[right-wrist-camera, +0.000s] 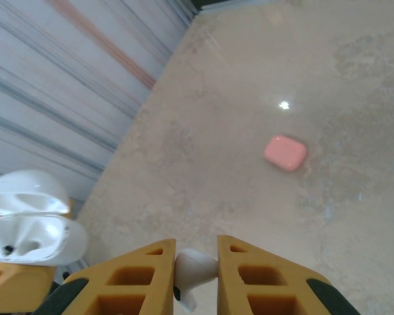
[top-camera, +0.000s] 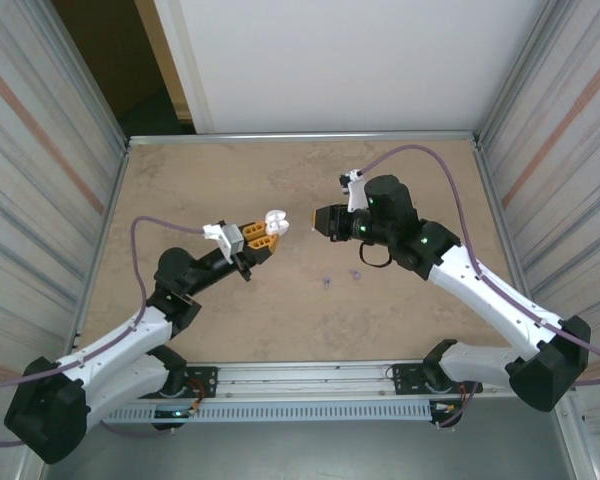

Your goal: Insert the wireless bluetooth earbuds into the charging case

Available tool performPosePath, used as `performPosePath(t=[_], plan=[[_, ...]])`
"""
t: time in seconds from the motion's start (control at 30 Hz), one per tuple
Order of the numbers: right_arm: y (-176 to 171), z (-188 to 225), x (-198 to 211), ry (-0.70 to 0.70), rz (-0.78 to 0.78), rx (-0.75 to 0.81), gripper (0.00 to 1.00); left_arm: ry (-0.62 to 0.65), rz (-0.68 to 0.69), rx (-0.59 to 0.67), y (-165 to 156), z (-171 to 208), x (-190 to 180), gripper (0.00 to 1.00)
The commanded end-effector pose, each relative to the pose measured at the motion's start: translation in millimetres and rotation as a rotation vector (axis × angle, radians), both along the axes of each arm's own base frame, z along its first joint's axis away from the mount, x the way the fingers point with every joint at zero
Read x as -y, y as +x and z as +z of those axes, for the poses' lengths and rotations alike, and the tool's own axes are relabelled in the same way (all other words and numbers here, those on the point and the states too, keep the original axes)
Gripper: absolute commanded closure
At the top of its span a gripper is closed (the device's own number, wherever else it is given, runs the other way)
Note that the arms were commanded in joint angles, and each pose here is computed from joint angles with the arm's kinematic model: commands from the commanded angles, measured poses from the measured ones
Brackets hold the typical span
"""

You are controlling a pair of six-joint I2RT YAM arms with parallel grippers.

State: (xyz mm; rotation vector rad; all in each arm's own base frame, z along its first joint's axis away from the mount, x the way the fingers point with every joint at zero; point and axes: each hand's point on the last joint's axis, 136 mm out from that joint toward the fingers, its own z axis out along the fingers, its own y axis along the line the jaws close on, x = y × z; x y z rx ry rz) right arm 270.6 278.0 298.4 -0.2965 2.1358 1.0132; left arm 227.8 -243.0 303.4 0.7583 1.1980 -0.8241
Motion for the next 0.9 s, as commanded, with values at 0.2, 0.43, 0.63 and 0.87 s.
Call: performPosePath(t=[0.2,0.43,0.63,0.87], plan=[[-2,52,-6,0.12,0.023,0.103,0.81,-0.009,-0.002,0.11,3,26,7,1.0],[-2,69,-12,0.147,0.023,0.143,0.81,-0.005,-0.002,0.109,9,26,11,1.0],[1,71,-20,0.12,-0.006,0.179,0.81,-0.02,-0.003,0.092,13,25,13,1.0],[6,70,-29,0.11,-0.024,0.2,0.82,-0.038,-0.006,0.081,16,25,14,1.0]])
